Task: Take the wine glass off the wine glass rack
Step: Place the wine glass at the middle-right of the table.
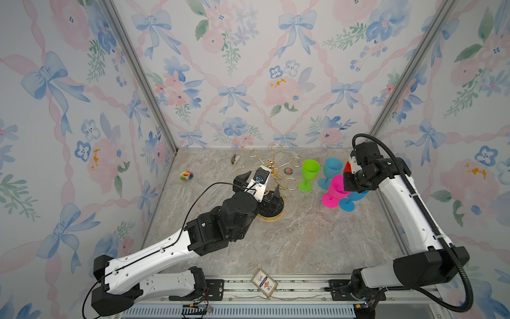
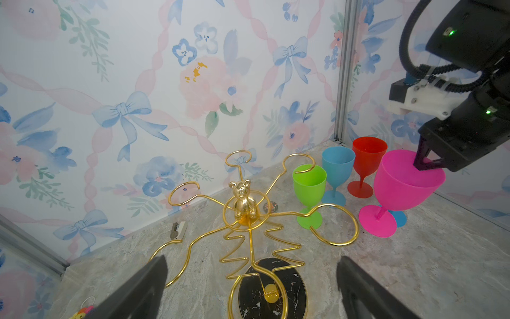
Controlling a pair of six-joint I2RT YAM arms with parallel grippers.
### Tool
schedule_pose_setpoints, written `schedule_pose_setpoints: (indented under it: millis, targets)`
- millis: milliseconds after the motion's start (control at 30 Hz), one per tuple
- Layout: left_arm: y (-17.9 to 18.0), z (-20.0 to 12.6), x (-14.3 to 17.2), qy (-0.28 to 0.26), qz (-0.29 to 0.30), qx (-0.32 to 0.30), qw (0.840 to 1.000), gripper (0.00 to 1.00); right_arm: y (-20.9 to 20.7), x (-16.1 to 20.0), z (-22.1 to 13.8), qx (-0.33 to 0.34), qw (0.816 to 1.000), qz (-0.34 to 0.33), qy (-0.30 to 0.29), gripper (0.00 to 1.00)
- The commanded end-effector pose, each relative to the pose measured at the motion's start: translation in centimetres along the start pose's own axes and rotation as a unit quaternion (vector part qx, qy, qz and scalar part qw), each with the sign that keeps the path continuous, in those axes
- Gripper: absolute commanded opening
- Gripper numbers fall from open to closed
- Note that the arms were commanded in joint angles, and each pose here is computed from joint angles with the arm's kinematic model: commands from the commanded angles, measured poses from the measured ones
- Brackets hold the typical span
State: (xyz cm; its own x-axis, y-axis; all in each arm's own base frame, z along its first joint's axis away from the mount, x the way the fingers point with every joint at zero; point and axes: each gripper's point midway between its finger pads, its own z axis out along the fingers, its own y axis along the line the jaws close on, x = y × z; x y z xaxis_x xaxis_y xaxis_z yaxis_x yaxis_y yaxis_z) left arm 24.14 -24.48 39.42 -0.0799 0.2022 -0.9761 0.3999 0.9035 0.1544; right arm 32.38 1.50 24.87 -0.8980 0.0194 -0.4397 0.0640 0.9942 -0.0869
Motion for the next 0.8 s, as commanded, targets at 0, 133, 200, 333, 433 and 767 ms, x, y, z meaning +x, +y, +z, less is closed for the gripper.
schedule_pose_setpoints:
  millis: [0, 133, 200, 333, 433, 767]
  targets:
    - [-0.1, 0.3, -0.5, 0.010, -0.017, 0.021, 1.000, 0.98, 0.2, -0.6, 1.4, -0.007, 1.000, 0.002, 0.002, 0.00]
    - [2.3, 1.2, -1.0, 0.016, -0.043, -0.004, 0.999, 0.98, 0.4, -1.1, 2.3, -0.011, 1.000, 0.005, 0.008, 0.00]
    - [3.7, 1.7, -0.8, 0.024, -0.051, -0.017, 0.998, 0.98, 0.5, -1.4, 2.5, -0.011, 1.000, 0.005, 0.009, 0.00]
    - [6.2, 3.1, -0.1, 0.036, -0.067, -0.031, 0.997, 0.98, 0.3, -1.7, 3.2, -0.002, 1.000, 0.005, 0.014, 0.00]
    - [8.5, 4.1, 0.0, 0.040, -0.078, -0.046, 0.995, 0.98, 0.5, -1.8, 3.9, -0.002, 1.000, 0.007, 0.018, 0.00]
    - [15.4, 6.1, 2.6, 0.072, -0.092, -0.129, 0.985, 0.98, 0.7, -1.8, 6.2, 0.002, 0.999, 0.009, 0.036, 0.00]
